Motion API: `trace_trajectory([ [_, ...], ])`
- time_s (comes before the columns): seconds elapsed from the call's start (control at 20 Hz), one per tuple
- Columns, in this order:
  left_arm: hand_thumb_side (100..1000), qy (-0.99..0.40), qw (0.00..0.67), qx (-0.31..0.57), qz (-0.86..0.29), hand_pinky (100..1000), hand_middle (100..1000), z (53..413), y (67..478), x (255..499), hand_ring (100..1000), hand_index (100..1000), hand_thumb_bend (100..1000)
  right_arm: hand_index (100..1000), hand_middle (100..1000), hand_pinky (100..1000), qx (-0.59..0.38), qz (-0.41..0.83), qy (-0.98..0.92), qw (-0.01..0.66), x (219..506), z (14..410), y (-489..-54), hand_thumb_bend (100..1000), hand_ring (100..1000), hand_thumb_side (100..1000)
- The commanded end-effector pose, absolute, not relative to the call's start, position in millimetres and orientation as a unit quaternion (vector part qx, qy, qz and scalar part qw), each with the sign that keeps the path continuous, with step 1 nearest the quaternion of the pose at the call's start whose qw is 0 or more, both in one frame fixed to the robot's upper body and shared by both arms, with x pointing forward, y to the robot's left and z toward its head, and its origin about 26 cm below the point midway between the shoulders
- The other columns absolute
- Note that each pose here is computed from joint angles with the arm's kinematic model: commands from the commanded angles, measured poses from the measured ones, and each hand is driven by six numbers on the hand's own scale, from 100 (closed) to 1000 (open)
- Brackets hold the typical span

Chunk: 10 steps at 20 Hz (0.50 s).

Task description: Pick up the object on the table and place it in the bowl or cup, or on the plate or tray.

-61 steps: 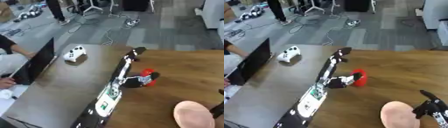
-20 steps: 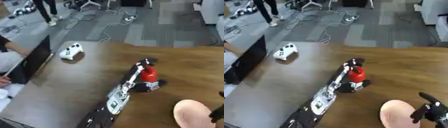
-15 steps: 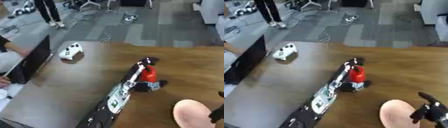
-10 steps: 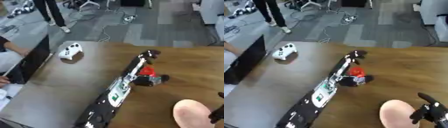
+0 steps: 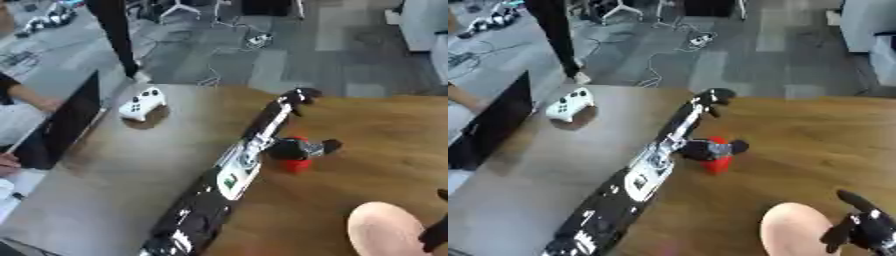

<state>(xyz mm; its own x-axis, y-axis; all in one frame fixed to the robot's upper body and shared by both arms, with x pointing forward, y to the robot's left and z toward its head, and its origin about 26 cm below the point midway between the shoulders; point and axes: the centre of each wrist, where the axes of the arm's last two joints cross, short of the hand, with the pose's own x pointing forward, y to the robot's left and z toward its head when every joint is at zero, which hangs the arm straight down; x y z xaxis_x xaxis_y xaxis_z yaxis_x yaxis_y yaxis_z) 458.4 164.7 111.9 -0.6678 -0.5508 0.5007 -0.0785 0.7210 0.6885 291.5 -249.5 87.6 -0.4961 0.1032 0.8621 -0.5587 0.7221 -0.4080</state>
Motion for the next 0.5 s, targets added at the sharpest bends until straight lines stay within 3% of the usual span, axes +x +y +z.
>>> trace_trajectory([
  [0.05,659,-0.833,0.350,0.240,-0.355,567,788,126.8,179.6,467.6,738,853,674,959,464,493,0.145,0.350,-0.800,0.466,291.7,95.1,-245.9,100,565,986],
  [0.5,689,-0.788,0.332,0.311,-0.414,598,788,130.5,186.9,475.9,751,840,702,960,463,493,0.148,0.355,-0.800,0.461,292.4,96.4,-243.9,100,565,989],
])
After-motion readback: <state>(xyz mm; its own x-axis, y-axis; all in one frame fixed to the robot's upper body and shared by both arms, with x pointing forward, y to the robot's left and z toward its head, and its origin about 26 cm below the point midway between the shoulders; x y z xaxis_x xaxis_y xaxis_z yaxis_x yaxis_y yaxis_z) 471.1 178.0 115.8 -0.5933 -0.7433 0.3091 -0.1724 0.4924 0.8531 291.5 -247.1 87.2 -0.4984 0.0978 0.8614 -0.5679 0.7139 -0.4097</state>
